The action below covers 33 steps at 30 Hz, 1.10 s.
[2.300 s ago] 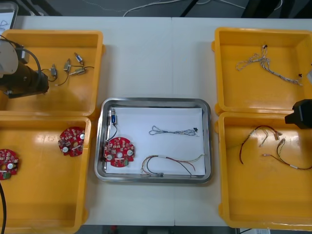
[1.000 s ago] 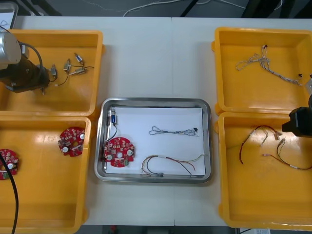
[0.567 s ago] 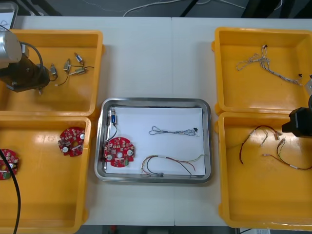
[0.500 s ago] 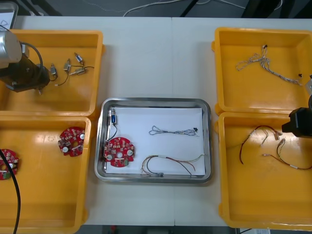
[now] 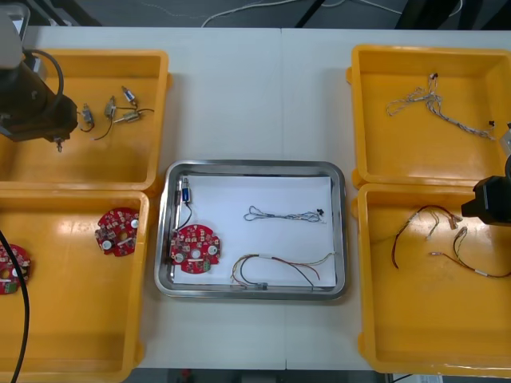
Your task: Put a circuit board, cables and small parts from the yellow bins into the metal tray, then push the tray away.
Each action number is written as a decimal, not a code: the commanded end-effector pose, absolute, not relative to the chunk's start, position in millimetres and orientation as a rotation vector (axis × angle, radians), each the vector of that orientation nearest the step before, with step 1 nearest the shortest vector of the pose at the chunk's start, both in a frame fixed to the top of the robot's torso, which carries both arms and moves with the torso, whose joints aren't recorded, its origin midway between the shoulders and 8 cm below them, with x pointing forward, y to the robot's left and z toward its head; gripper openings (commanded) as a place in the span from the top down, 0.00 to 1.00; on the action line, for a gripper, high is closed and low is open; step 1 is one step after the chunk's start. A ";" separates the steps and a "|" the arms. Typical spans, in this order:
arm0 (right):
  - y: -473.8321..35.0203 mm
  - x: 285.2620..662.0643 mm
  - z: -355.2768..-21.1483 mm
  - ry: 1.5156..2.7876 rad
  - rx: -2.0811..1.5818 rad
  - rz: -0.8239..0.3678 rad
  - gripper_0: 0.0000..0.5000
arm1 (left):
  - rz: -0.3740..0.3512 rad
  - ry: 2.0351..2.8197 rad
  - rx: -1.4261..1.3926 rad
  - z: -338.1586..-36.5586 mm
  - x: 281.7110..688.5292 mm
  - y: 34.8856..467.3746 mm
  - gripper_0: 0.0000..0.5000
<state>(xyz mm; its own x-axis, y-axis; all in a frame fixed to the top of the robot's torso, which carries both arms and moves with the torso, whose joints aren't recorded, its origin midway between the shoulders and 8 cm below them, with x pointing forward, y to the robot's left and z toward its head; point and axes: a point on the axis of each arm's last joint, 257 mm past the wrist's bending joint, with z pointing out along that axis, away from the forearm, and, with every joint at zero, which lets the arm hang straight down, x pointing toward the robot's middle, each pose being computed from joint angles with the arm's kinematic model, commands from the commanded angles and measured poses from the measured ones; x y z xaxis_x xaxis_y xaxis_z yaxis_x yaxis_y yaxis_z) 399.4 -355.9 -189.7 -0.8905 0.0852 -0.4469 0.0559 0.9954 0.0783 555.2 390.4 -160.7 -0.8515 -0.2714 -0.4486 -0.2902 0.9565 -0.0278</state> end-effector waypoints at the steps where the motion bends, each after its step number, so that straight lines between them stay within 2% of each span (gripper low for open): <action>1: -352.8 395.1 -188.4 2.671 0.122 0.082 0.00 | 0.056 2.562 -0.383 -93.4 552.3 391.6 1.00; 6: -352.4 395.6 -187.5 2.669 0.120 0.081 0.00 | 0.071 2.562 -0.362 -72.2 534.8 381.4 1.00; 15: -352.2 395.3 -187.3 2.668 0.119 0.080 0.00 | 0.051 2.460 -0.294 -42.1 536.5 356.5 1.00; 19: -351.9 395.4 -186.6 2.666 0.116 0.079 0.00 | -0.081 2.448 -0.322 -40.9 532.9 318.1 1.00; 20: -351.9 395.4 -186.6 2.666 0.116 0.079 0.00 | -0.081 2.448 -0.322 -40.9 532.9 318.1 1.00; 23: -350.7 395.3 -185.9 2.664 0.111 0.082 0.00 | -0.159 2.455 -0.334 -46.4 525.0 281.9 1.00; 33: -350.4 395.3 -185.9 2.664 0.110 0.084 0.00 | -0.259 2.554 -0.260 -78.4 493.8 203.9 1.00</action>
<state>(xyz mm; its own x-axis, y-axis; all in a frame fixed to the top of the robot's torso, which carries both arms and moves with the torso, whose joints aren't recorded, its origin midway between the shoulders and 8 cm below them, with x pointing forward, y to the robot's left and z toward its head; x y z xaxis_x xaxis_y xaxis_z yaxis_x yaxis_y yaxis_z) 398.9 -353.8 -189.4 -0.8906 0.0795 -0.4478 0.0491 0.9957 0.0791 505.7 210.6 -75.3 -0.7845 -0.4123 -0.4633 -0.2788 0.9017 -0.3305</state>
